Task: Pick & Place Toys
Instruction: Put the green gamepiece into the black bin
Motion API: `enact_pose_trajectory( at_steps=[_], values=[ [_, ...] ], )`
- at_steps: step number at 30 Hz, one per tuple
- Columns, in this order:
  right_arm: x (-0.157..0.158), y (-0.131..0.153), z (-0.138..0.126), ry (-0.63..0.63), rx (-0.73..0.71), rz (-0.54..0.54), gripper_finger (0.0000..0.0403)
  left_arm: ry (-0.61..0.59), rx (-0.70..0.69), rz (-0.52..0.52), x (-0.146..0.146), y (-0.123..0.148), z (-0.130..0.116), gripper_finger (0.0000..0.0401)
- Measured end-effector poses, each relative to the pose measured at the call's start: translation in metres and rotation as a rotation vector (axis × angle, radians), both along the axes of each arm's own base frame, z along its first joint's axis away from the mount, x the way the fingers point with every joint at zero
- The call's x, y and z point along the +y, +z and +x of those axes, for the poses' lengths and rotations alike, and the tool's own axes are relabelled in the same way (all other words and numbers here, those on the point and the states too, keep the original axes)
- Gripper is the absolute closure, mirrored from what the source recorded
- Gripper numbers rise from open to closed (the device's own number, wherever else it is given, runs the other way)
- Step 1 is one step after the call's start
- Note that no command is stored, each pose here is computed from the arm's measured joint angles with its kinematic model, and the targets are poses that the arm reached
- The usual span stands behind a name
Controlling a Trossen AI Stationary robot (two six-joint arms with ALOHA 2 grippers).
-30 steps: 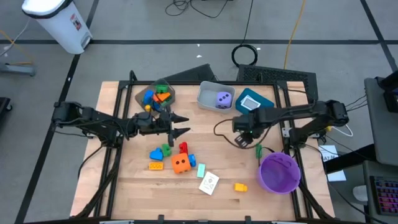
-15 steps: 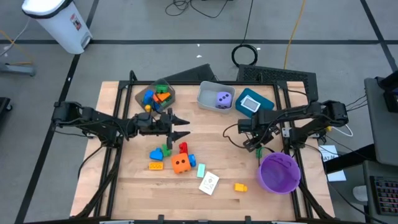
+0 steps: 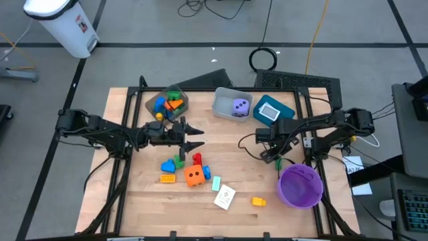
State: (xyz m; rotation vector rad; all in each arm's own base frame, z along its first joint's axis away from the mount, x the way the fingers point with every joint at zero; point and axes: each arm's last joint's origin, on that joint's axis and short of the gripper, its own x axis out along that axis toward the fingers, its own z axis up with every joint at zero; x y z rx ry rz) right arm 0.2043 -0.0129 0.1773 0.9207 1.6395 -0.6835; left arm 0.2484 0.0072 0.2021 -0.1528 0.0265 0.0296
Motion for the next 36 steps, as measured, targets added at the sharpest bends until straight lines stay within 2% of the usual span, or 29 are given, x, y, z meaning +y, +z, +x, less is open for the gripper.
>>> enact_pose_trajectory(
  at_steps=[11, 18, 23, 28, 36],
  values=[
    [0.000, 0.000, -0.001, 0.017, 0.010, 0.005, 0.0169, 0.000, 0.002, 0.000, 0.000, 0.000, 0.000, 0.0164],
    [0.002, -0.019, -0.011, -0.024, 0.015, 0.076, 0.0164, 0.000, 0.002, -0.003, 0.000, 0.000, 0.000, 0.0164],
    [0.002, -0.030, -0.011, -0.034, -0.035, 0.071, 0.0170, 0.000, 0.002, -0.003, 0.000, 0.000, 0.000, 0.0164],
    [0.002, -0.030, -0.011, -0.009, -0.045, 0.074, 0.0204, 0.000, 0.001, -0.003, 0.000, 0.000, 0.000, 0.0164],
    [0.001, -0.030, -0.007, 0.048, -0.096, 0.074, 0.0316, 0.001, 0.000, -0.007, 0.000, 0.000, 0.000, 0.0164]
  ],
)
